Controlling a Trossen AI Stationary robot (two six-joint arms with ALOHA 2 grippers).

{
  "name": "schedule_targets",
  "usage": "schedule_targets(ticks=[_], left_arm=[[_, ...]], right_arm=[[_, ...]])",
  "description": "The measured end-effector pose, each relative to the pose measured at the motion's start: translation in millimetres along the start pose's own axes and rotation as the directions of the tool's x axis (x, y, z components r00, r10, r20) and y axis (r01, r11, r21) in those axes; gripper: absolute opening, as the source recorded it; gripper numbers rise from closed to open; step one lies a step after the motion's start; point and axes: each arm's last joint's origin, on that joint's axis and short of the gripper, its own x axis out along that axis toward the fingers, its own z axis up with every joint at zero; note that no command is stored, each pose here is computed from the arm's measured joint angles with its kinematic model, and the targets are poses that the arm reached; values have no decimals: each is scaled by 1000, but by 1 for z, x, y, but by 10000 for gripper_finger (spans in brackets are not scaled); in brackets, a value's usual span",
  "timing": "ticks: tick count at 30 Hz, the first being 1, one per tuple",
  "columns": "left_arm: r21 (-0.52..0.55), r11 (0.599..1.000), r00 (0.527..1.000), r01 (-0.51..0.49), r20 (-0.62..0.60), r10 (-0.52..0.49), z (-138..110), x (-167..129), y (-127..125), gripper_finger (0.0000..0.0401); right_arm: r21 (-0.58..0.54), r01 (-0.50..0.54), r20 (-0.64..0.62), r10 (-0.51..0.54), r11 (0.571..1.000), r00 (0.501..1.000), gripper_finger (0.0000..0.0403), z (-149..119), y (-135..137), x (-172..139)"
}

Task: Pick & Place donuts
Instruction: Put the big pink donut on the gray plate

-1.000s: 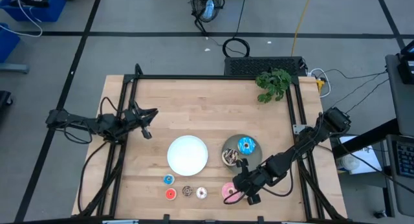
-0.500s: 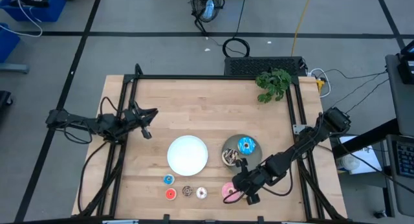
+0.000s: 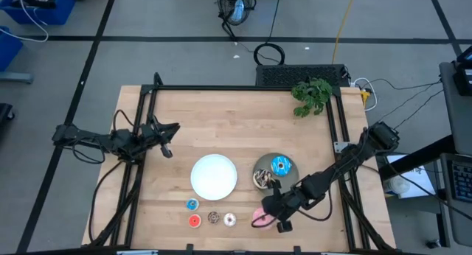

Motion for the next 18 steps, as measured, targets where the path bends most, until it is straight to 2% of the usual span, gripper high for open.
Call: schedule_targets(ticks=[9, 14, 18], left_arm=[[9, 1000, 1000, 0, 0, 0, 0, 0, 0, 51], [9, 1000, 1000, 0, 0, 0, 0, 0, 0, 51], [9, 1000, 1000, 0, -1, 0, 0, 0, 0, 51]], right_arm=[[-33, -65, 35, 66, 997, 997, 0, 25, 15, -17], [-86, -36, 44, 40, 996, 998, 0, 40, 20, -32], [-106, 28, -32, -31, 994, 999, 0, 50, 18, -51]])
